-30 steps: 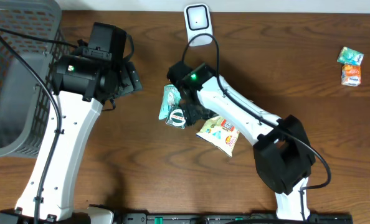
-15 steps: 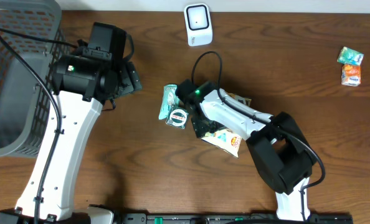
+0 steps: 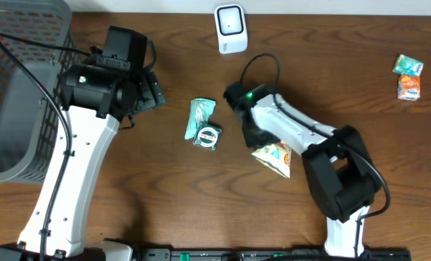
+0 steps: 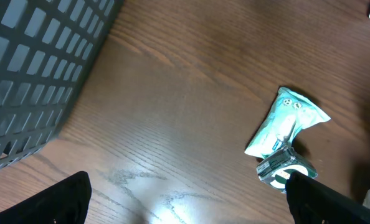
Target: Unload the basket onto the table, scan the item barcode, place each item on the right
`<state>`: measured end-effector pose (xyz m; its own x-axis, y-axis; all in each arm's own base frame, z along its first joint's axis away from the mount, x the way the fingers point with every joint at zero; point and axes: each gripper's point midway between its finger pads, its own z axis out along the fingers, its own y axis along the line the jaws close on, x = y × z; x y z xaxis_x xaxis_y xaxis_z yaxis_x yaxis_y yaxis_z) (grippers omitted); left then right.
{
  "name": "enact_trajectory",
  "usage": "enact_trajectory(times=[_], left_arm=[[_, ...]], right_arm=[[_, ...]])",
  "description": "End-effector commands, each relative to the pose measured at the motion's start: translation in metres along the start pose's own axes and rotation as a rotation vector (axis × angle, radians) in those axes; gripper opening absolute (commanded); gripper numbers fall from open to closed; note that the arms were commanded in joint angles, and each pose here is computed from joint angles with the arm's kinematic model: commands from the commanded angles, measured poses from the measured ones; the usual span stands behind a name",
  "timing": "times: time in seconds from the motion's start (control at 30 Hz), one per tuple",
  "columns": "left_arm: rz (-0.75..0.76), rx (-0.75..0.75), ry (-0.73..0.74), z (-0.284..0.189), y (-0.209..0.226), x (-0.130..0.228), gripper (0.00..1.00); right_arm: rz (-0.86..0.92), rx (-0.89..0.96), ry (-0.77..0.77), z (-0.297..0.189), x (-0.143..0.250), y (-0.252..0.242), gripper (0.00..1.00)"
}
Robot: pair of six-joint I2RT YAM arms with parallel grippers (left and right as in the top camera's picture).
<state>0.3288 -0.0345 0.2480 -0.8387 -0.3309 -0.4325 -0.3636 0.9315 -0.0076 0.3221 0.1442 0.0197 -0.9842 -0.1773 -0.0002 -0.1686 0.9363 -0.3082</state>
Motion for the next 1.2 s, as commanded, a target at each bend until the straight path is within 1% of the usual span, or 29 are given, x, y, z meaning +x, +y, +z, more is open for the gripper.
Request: enact_trajectory(times=[0.0,0.03,0.07,0.13,0.23,0.33,0.43,0.5,0.57,0.7,0.77,0.87,0.9,0.93,0.97,1.0,1.03,1.07,1.17], left_arm=[[0.006,-0.011,-0.008,-0.001,0.002,-0.003,0.98],[0.006,-0.011,-0.008,-0.001,0.002,-0.003,0.98],[0.006,-0.011,-0.008,-0.001,0.002,-0.003,0.98],[0.006,-0.011,-0.008,-0.001,0.002,-0.003,0.98],[0.006,-0.011,-0.008,-0.001,0.002,-0.003,0.98],[0.006,-0.011,-0.008,-0.001,0.002,-0.003,0.98],[0.006,-0.011,-0.008,-0.001,0.002,-0.003,0.98],[0.006,-0.011,-0.008,-0.001,0.002,-0.003,0.98],[0.006,-0.011,-0.008,-0.001,0.002,-0.003,0.98],[0.006,-0.011,-0.008,-0.001,0.002,-0.003,0.98],[0.006,-0.011,-0.008,-0.001,0.002,-0.003,0.98],[0.006,-0.011,-0.008,-0.001,0.002,-0.003,0.98],[0.006,-0.011,-0.008,-0.001,0.002,-0.003,0.98],[0.006,-0.011,-0.008,-0.001,0.002,-0.003,0.98],[0.006,-0.011,-0.009,-0.001,0.003,-0.003,0.98],[0.006,-0.011,-0.008,-0.001,0.002,-0.003,0.98],[0.006,-0.011,-0.008,-0.001,0.002,-0.003,0.98],[0.006,-0.011,-0.008,-0.001,0.002,-0.003,0.98],[0.006,-0.011,-0.009,-0.001,0.003,-0.003,0.98]], right_arm=[[-0.008,-0.171,0.039,-0.006,-0.01,0.007,0.06],[-0.002,-0.208,0.028,-0.015,-0.016,0.004,0.01],[-0.008,-0.264,0.016,-0.024,-0.022,0.005,0.01],[-0.051,-0.432,-0.029,-0.05,-0.035,0.01,0.01],[-0.115,-0.719,-0.118,-0.097,-0.048,0.015,0.01],[-0.154,-0.99,-0.212,-0.14,-0.054,0.011,0.01],[-0.188,-1.177,-0.273,-0.164,-0.053,0.002,0.01],[-0.184,-1.263,-0.286,-0.167,-0.052,-0.004,0.01],[-0.151,-1.3,-0.267,-0.159,-0.05,-0.008,0.01],[-0.081,-1.324,-0.215,-0.125,-0.039,-0.011,0.01],[-0.05,-1.323,-0.197,-0.105,-0.034,-0.011,0.03],[0.017,-1.278,-0.174,-0.069,-0.025,-0.021,0.13],[0.052,-1.23,-0.158,-0.057,-0.024,-0.029,0.18],[0.088,-1.177,-0.138,-0.046,-0.024,-0.038,0.27],[0.129,-1.114,-0.119,-0.034,-0.023,-0.049,0.38],[0.156,-1.066,-0.108,-0.025,-0.022,-0.06,0.58],[0.174,-1.039,-0.099,-0.021,-0.021,-0.068,0.76],[0.195,-1.009,-0.086,-0.018,-0.02,-0.078,0.8],[0.245,-0.95,-0.051,-0.019,-0.017,-0.104,0.8]])
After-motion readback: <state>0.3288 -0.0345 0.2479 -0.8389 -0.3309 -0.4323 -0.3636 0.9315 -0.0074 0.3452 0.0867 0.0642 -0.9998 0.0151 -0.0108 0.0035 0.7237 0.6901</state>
